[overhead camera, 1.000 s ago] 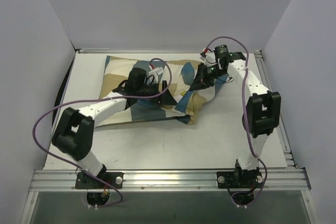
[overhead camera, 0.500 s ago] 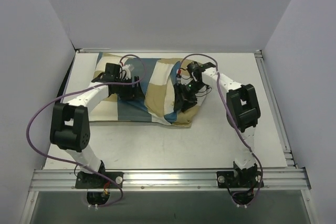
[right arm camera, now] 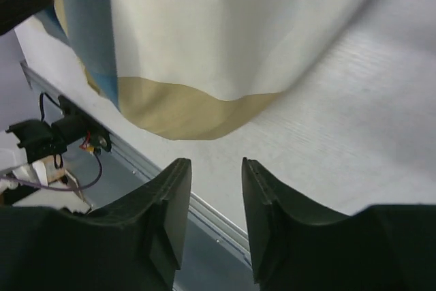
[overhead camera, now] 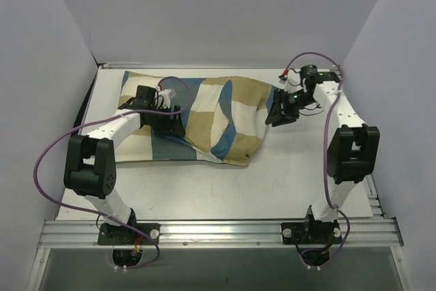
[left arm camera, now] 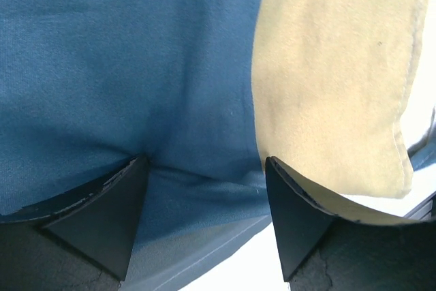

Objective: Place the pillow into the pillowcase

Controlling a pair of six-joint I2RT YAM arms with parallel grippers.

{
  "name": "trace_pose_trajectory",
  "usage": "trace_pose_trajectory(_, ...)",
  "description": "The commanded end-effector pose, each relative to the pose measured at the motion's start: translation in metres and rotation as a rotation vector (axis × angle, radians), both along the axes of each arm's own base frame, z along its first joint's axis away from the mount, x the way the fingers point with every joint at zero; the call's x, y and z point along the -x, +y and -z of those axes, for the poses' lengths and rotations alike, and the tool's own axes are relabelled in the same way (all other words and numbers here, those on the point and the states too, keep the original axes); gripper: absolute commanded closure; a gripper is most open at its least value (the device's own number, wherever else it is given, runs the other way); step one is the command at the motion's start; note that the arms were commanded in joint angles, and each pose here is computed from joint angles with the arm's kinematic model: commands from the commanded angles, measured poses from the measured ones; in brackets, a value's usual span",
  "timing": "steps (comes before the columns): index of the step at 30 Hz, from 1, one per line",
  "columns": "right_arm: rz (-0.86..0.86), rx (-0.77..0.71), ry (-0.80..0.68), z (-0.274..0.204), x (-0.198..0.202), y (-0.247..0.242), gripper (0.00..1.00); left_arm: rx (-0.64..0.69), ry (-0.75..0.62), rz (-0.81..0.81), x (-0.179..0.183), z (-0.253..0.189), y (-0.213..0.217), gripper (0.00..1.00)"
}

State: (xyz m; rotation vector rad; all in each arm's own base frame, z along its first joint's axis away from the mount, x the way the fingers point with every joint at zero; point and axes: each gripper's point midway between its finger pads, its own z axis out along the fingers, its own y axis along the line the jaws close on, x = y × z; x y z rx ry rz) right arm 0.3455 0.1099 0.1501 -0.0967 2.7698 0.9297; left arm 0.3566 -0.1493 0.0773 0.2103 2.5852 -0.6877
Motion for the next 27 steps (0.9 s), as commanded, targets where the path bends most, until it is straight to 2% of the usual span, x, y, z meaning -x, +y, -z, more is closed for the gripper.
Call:
trace_pose_trajectory(1, -0.117, -0.07, 0.095, 0.006, 0.026, 0.048, 0.66, -0.017, -0.038, 0.07, 0.011, -0.014, -0.001, 0.22)
trace_pose_trajectory(4, -0.147, -0.092, -0.004, -0.014, 0.013, 0.081, 0.67, -0.033, -0.071, 0.108, 0.016, -0.02, -0.008, 0.22)
trace_pose_trajectory(7, -0.191, -0.088, -0.077, -0.032, 0.002, 0.114, 0.59, -0.051, -0.075, 0.119, 0.023, -0.018, -0.011, 0.21)
trace_pose_trajectory(11, -0.221, -0.009, -0.026, -0.007, 0.0, 0.137, 0.54, -0.072, -0.056, 0.106, 0.025, -0.008, -0.009, 0.21)
trace_pose_trajectory(14, -0.24, 0.108, 0.036, 0.027, 0.001, 0.134, 0.55, -0.093, -0.05, 0.089, 0.022, -0.003, -0.006, 0.21)
trace_pose_trajectory(17, -0.254, 0.129, 0.099, 0.047, 0.003, 0.139, 0.56, -0.094, -0.047, 0.081, 0.018, 0.001, -0.006, 0.21)
trace_pose_trajectory(19, -0.268, 0.118, 0.108, 0.05, 0.001, 0.144, 0.63, -0.086, -0.054, 0.079, 0.013, 0.001, -0.008, 0.21)
trace_pose_trajectory(20, -0.283, 0.068, 0.111, 0.045, 0.0, 0.153, 0.81, -0.08, -0.048, 0.081, 0.013, 0.004, -0.01, 0.23)
trace_pose_trajectory(21, -0.292, 0.027, 0.098, 0.036, -0.002, 0.158, 0.94, -0.073, -0.056, 0.086, 0.01, 0.004, -0.013, 0.24)
trace_pose_trajectory(22, -0.302, -0.019, 0.092, 0.025, -0.001, 0.163, 1.0, -0.066, -0.053, 0.091, 0.009, 0.006, -0.014, 0.25)
trace_pose_trajectory(23, -0.319, -0.094, 0.044, 0.001, -0.002, 0.172, 1.0, -0.058, -0.043, 0.096, 0.009, 0.011, -0.016, 0.28)
trace_pose_trajectory(25, -0.358, -0.255, -0.029, -0.053, 0.001, 0.192, 1.0, 0.003, -0.043, 0.136, 0.01, 0.01, -0.031, 0.42)
trace_pose_trajectory(26, -0.385, -0.324, -0.126, -0.091, 0.002, 0.2, 1.0, 0.024, -0.035, 0.155, 0.011, 0.012, -0.038, 0.46)
trace_pose_trajectory(27, -0.429, -0.376, -0.186, -0.119, 0.011, 0.211, 1.0, 0.057, -0.035, 0.186, 0.014, 0.009, -0.049, 0.59)
